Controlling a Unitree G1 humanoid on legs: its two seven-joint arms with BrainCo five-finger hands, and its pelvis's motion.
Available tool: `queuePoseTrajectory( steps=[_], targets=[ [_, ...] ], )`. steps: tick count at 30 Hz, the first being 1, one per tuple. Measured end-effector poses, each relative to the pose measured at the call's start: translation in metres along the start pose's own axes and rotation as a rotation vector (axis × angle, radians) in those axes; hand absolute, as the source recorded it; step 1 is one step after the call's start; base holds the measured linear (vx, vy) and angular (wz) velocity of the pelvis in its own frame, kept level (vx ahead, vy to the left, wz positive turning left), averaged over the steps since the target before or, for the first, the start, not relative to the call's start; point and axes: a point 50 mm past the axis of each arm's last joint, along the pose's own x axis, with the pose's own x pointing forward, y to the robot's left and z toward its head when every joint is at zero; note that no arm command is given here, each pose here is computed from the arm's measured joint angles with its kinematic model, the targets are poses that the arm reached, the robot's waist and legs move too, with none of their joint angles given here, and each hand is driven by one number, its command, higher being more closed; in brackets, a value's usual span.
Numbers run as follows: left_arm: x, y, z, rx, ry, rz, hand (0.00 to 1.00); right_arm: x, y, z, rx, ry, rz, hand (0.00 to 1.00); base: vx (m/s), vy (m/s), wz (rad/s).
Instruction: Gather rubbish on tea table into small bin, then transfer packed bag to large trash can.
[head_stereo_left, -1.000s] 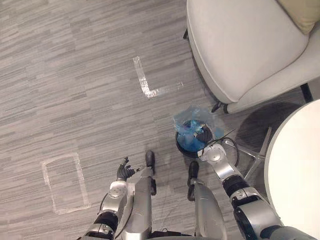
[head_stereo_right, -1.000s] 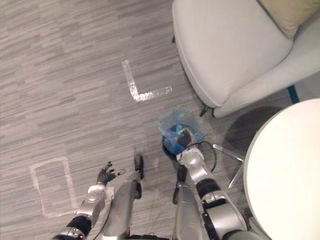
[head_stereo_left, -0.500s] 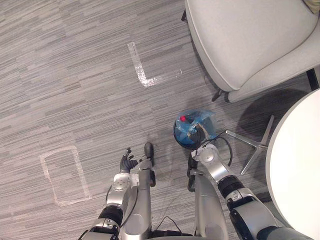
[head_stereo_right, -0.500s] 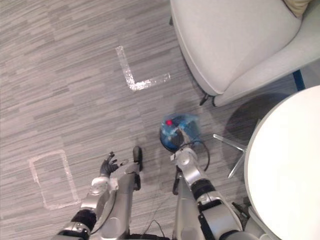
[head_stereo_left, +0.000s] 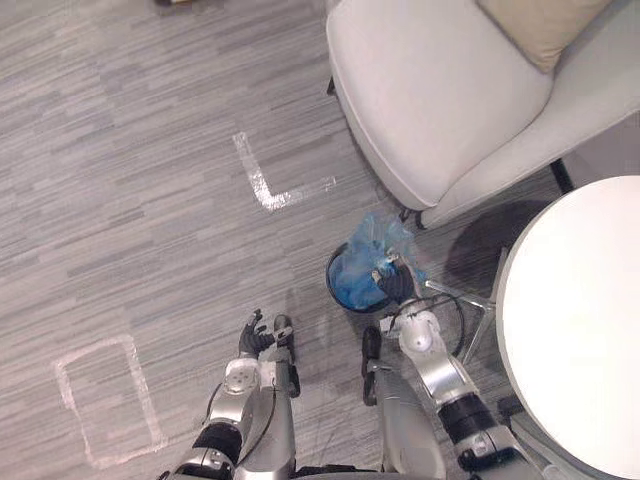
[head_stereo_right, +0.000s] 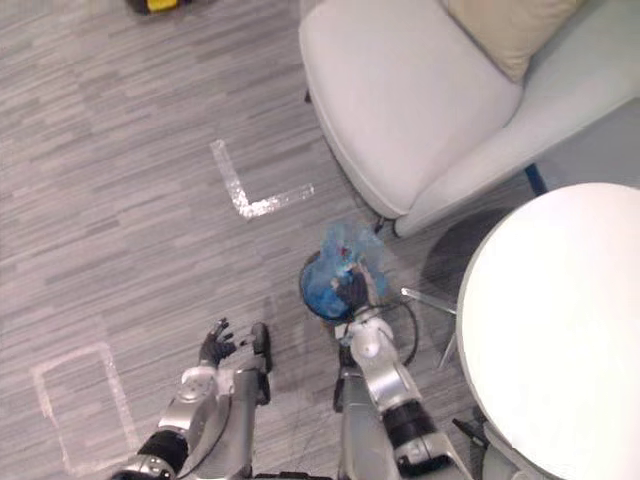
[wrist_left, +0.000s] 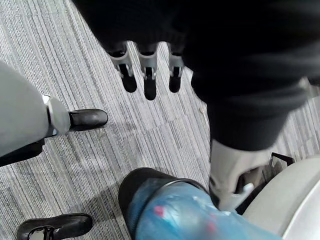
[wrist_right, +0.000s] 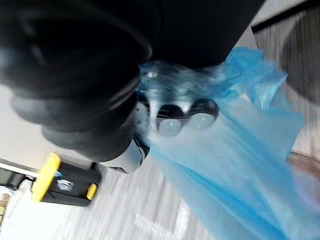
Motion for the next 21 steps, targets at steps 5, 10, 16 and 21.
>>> queuePoseTrajectory(
  steps=[5,10,16,21],
  targets=[
    [-0.008,0.006,-0.021,0.031,0.067,0.005,0.00,-0.008,-0.001,0.010,0.040,-0.045,-0.014,1.00,0.06,0.019,-0.16],
    [-0.014,0.005,-0.030,0.073,0.090,-0.025,0.00,-0.011,0.000,0.008,0.043,-0.043,0.008,1.00,0.01,0.003,-0.01],
    [-0.020,0.008,-0.044,0.087,0.134,-0.023,0.00,-0.011,0.000,0.011,0.052,-0.066,0.019,1.00,0.00,0.010,0.02],
    [-0.022,0.009,-0.049,0.099,0.155,-0.026,0.00,-0.011,0.000,0.011,0.049,-0.065,0.023,1.00,0.02,0.010,0.04]
  ],
)
